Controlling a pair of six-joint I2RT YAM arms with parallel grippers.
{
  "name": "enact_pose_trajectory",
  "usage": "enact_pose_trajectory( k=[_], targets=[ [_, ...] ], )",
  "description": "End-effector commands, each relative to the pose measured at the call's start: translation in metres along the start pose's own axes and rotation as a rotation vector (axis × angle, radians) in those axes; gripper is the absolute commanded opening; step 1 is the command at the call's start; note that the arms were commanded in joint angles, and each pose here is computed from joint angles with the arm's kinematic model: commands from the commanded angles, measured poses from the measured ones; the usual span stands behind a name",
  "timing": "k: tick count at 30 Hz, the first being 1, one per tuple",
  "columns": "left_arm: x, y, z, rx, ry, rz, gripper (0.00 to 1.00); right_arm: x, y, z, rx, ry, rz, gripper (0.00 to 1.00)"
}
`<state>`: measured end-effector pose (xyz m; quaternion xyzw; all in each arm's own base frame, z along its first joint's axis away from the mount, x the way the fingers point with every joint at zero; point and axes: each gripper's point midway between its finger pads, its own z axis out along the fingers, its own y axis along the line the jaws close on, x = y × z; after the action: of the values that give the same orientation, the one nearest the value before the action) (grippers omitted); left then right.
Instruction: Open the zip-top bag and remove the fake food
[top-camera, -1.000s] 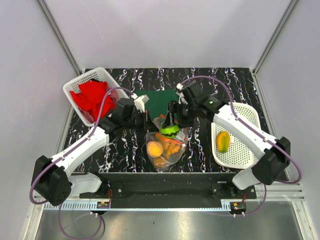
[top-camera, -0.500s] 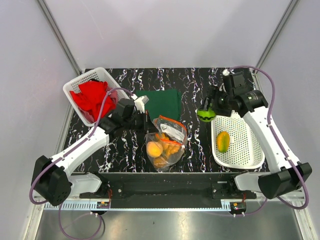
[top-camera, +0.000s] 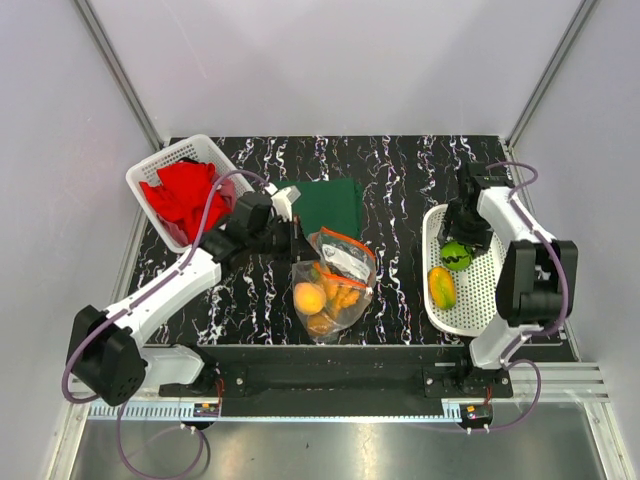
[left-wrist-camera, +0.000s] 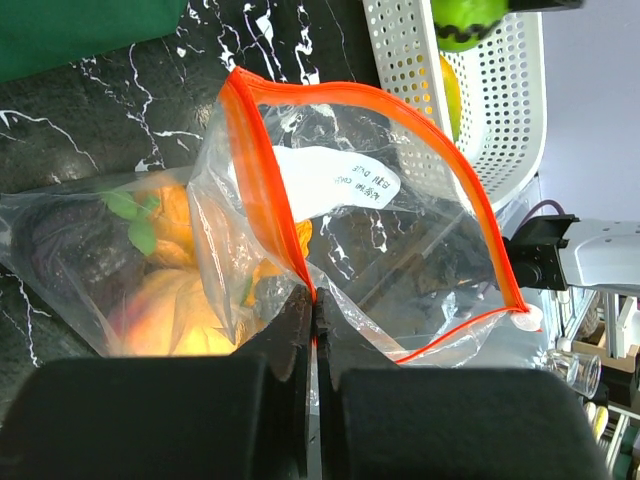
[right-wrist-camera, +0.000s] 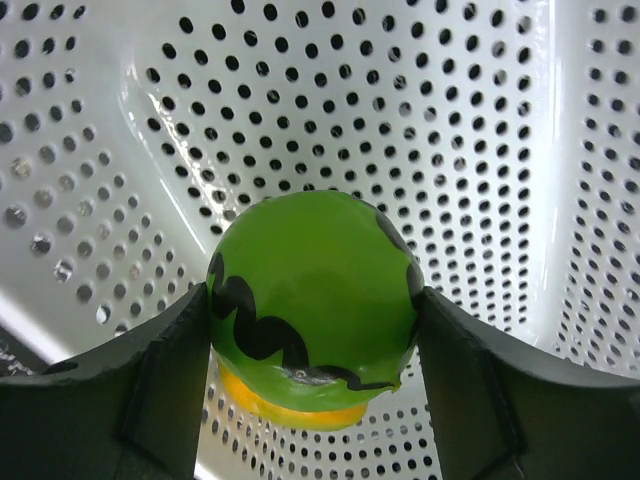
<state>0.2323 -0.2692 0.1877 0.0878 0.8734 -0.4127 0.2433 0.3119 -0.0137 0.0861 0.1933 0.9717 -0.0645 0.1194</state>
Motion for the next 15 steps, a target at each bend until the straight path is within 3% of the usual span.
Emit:
enact_pose_trajectory(
  k=[1, 2, 6, 11, 15],
  targets=[
    [-0.022, -0.017, -0.003, 0.045, -0.047, 0.031, 0.00, -0.024, 0.007, 0.000, -0.013, -0.057, -0.040, 0.77],
    [-0.024, -0.019, -0.003, 0.049, -0.050, 0.030, 0.00, -0.024, 0.005, -0.004, -0.010, -0.056, -0.057, 0.85],
    [-0.027, -0.026, -0.005, 0.069, -0.058, 0.038, 0.00, -0.026, 0.010, -0.055, -0.084, -0.139, -0.065, 0.93],
    [-0.030, -0.034, -0.008, 0.108, -0.070, 0.046, 0.00, -0.005, 0.053, -0.127, -0.223, -0.242, -0.215, 0.98],
    [-0.029, -0.039, -0.010, 0.134, -0.073, 0.056, 0.00, 0.032, 0.093, -0.167, -0.364, -0.217, -0.359, 0.98]
  ],
)
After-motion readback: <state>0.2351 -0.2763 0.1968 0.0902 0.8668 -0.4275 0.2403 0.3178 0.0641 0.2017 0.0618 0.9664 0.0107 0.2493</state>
